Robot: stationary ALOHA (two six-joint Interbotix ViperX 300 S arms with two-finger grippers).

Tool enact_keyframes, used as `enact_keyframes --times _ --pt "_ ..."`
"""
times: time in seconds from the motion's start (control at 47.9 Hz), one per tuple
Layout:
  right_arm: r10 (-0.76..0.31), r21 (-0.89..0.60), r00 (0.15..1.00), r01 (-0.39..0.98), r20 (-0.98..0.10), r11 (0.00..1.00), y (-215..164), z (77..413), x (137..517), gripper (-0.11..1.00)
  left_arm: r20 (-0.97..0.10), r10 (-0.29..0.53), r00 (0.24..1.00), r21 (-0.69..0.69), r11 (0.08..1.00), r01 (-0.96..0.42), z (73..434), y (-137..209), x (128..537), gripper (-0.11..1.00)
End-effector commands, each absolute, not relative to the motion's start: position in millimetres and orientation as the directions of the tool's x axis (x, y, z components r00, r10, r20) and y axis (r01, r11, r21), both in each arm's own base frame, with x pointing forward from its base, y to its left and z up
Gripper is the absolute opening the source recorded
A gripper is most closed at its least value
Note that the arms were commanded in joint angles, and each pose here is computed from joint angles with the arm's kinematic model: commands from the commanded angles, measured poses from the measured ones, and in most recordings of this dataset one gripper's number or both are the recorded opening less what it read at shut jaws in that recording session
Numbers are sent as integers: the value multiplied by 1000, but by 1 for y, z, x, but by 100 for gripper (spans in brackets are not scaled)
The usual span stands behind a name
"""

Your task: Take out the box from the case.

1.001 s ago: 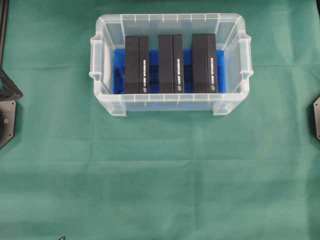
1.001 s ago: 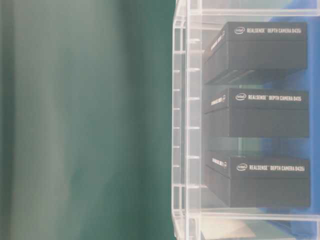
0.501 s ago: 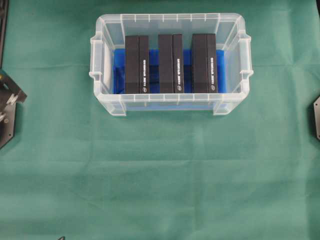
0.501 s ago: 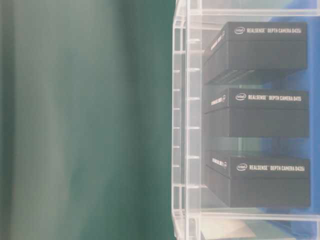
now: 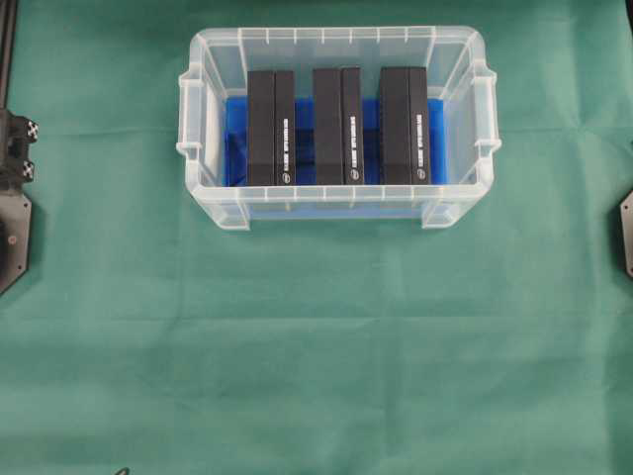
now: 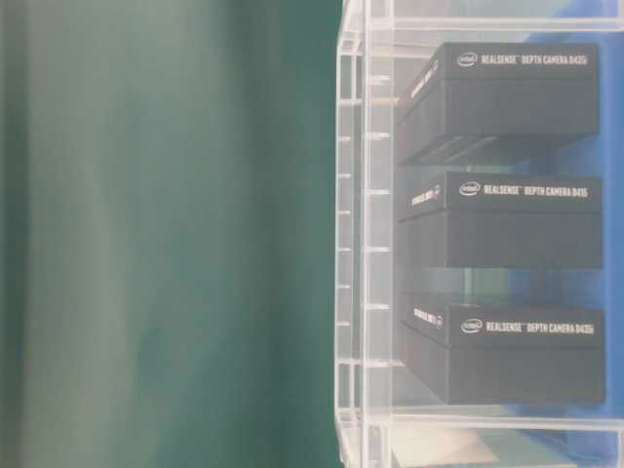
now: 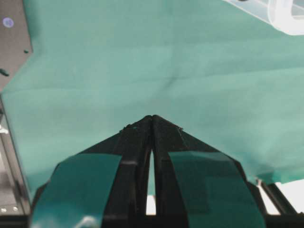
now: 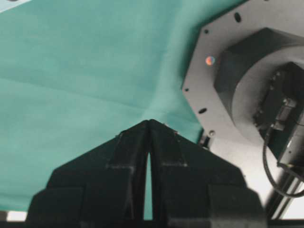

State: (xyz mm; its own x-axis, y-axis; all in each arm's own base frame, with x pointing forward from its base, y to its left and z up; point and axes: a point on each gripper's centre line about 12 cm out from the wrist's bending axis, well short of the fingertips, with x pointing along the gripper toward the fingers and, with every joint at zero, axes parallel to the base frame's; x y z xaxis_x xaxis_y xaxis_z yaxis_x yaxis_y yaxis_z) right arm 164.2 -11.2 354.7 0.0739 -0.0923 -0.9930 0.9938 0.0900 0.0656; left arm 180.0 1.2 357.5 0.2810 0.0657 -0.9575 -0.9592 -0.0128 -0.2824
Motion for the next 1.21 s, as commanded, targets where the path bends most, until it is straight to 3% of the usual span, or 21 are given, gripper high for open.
enact_keyframes --times 0.0,0.229,0.563,0.647,0.751,0.897,0.96,1.022,1.189 --pt "-98 84 92 993 -991 86 -12 362 166 2 -949 70 306 -307 2 -952 366 1 180 1" --pt "-103 104 113 990 -988 92 -13 361 169 2 -952 70 299 -296 47 -954 363 1 181 1" --pt "-122 85 96 993 -988 86 -15 356 169 2 -954 69 292 -275 188 -943 360 1 181 1" --pt "-122 84 94 993 -988 88 -15 355 168 2 -956 69 284 -266 197 -943 357 1 181 5" --pt "-122 70 80 994 -989 88 -15 351 167 2 -958 68 278 -261 193 -946 355 1 181 21" --pt "-122 61 71 994 -990 88 -15 348 167 3 -958 66 280 -264 184 -947 355 1 181 65" --pt "-125 53 64 995 -990 86 -16 346 166 10 -958 66 278 -263 180 -948 355 1 181 82" --pt "-126 47 57 995 -990 85 -16 345 166 24 -958 66 280 -265 175 -948 355 1 181 95" --pt "-136 29 40 996 -990 83 -17 341 166 73 -958 66 280 -265 171 -949 355 1 181 94"
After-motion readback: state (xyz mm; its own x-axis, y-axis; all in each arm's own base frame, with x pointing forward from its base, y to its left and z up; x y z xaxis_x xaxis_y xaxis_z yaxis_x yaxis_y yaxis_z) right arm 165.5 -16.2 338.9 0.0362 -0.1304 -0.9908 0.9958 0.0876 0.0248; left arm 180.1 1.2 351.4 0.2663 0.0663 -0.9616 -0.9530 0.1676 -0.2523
